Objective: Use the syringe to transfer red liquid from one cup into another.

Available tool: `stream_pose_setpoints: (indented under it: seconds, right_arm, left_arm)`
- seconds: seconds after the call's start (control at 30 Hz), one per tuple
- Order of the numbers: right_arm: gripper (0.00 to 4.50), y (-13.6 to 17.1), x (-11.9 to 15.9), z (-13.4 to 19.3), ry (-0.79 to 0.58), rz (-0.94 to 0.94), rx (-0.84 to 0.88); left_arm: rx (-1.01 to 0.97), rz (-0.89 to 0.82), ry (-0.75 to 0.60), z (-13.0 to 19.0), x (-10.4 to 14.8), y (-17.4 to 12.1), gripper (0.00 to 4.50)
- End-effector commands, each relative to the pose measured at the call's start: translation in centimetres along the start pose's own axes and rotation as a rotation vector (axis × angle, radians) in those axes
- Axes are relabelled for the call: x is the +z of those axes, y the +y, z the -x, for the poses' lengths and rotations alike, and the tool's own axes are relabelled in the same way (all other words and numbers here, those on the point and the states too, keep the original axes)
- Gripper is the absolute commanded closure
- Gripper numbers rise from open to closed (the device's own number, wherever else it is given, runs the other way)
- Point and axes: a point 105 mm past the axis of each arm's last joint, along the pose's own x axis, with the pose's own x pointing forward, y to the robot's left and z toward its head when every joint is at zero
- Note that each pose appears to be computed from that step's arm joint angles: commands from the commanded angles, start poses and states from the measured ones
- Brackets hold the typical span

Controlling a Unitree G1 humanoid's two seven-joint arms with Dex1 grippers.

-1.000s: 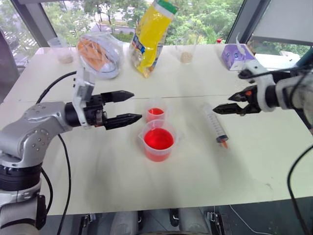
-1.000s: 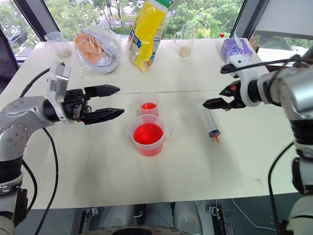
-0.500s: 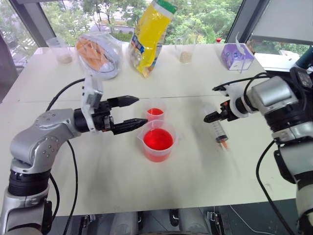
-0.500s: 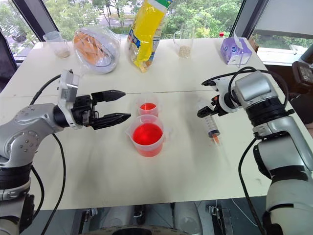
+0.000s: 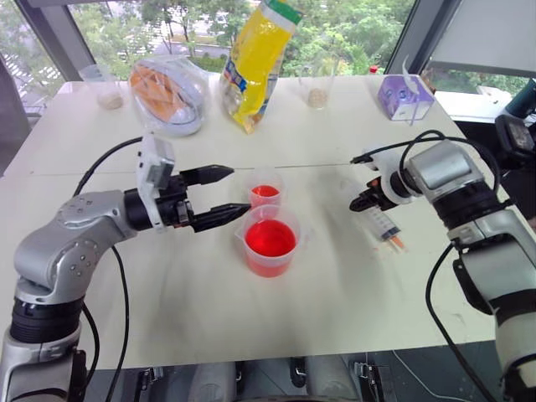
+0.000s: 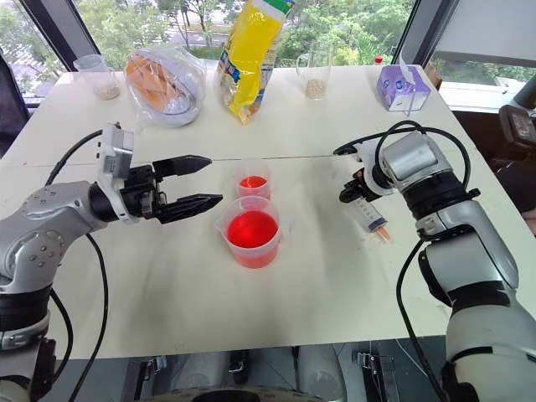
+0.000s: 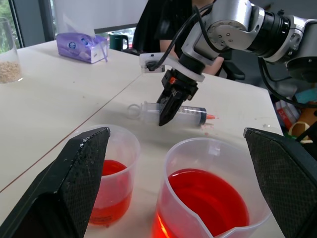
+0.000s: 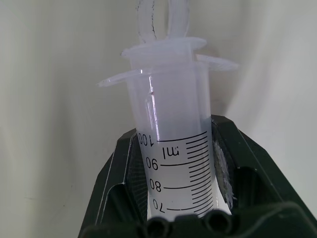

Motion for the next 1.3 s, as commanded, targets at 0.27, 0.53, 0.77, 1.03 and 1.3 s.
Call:
stream_pose_setpoints:
  seconds: [0.27,0.53,0.77,1.03,1.3]
  right_arm:
    - [3.07,2.3,4.4,8.6,-0.445,0.074,0.052]
    - [3.07,9.4,9.2,17.5,-1.232,0.248,0.308]
    - [3.07,15.6,7.2,18.6,-1.401,0.307,0.726]
    - [3.07,18.0,4.8,13.1,-1.317,0.361,0.785]
    - [3.07,18.3,3.2,8.8,-1.252,0.402,0.746]
  left_arm:
    - [-0.009,-0.099,-0.027,0.0,2.9,1.9,0.0]
    - [-0.06,-0.123,-0.005,-1.0,3.6,2.8,0.0]
    - [-0.091,-0.134,-0.005,-1.3,4.3,2.9,0.0]
    - [-0.136,-0.134,-0.034,-1.7,6.1,2.6,0.0]
    - [-0.208,-0.114,-0.036,-3.0,6.1,1.2,0.0]
